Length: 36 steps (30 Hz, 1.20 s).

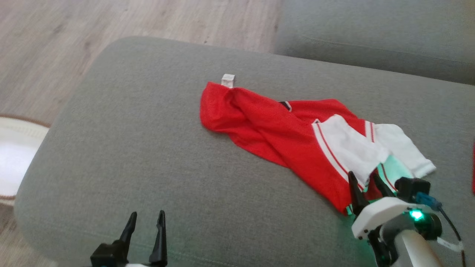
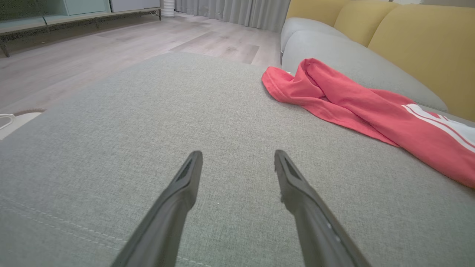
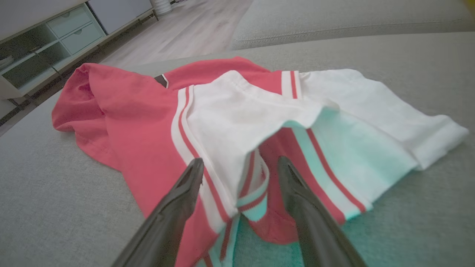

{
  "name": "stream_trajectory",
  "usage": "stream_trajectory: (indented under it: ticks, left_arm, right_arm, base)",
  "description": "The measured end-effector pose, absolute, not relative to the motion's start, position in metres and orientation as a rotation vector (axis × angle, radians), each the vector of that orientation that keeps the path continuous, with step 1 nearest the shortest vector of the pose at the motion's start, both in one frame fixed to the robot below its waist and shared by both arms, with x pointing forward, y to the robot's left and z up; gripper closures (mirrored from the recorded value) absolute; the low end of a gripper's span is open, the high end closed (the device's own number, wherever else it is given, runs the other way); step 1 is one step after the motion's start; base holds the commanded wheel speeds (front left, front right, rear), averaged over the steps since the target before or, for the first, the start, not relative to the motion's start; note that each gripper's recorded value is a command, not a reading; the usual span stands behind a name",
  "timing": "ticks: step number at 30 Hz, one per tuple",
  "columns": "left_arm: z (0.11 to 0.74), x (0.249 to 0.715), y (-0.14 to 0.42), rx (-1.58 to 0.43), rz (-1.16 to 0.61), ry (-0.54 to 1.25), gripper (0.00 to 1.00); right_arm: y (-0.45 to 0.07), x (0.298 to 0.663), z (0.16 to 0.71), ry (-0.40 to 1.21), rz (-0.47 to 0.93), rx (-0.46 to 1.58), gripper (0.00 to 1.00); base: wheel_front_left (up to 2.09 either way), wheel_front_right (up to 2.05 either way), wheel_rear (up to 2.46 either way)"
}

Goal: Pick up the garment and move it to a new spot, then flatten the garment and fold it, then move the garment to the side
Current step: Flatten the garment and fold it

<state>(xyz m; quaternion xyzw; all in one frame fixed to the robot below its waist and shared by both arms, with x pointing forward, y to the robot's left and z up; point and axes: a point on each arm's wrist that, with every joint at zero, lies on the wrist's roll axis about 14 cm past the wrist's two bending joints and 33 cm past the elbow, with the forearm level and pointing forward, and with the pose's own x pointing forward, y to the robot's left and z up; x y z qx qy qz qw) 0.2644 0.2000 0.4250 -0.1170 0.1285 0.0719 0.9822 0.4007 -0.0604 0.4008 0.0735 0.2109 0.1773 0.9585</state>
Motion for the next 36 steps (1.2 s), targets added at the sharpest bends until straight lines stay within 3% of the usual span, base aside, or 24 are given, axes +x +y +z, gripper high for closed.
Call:
stream_trajectory:
  ticks: [10,11,12,13,14,20,25,31,36]
  left_arm:
    - [0.421,0.261,0.201,-0.239,0.163,0.276,0.0]
    - [0.42,0.262,0.201,-0.238,0.163,0.277,0.0]
    - [0.421,0.263,0.201,-0.237,0.163,0.277,0.0]
    - [0.421,0.265,0.202,-0.236,0.163,0.275,0.0]
    - [0.422,0.266,0.202,-0.236,0.164,0.273,0.0]
    - [0.418,0.264,0.203,-0.237,0.165,0.286,0.0]
    - [0.421,0.265,0.202,-0.236,0.161,0.272,0.0]
    - [0.428,0.267,0.201,-0.233,0.146,0.241,0.0]
    - [0.435,0.27,0.2,-0.225,0.136,0.22,0.0]
  right_arm:
    - [-0.033,0.429,0.408,0.38,0.421,0.105,0.0]
    - [-0.032,0.432,0.409,0.38,0.422,0.104,0.16]
    - [-0.031,0.435,0.41,0.375,0.423,0.101,0.44]
    - [-0.031,0.438,0.411,0.373,0.422,0.096,0.62]
    - [-0.031,0.441,0.411,0.375,0.421,0.092,1.0]
    - [-0.028,0.451,0.418,0.337,0.425,0.07,1.0]
    - [-0.003,0.448,0.438,0.265,0.51,0.059,1.0]
    - [0.043,0.412,0.452,0.209,0.711,-0.028,1.0]
    - [0.067,0.362,0.429,0.267,0.864,-0.137,1.0]
  base:
    - [0.0,0.0,0.0]
    - [0.0,0.0,0.0]
    - [0.0,0.0,0.0]
    - [0.0,0.0,0.0]
    - [0.0,0.0,0.0]
    - [0.0,0.0,0.0]
    - [0.0,0.0,0.0]
    - [0.0,0.0,0.0]
    - [0.0,0.0,0.0]
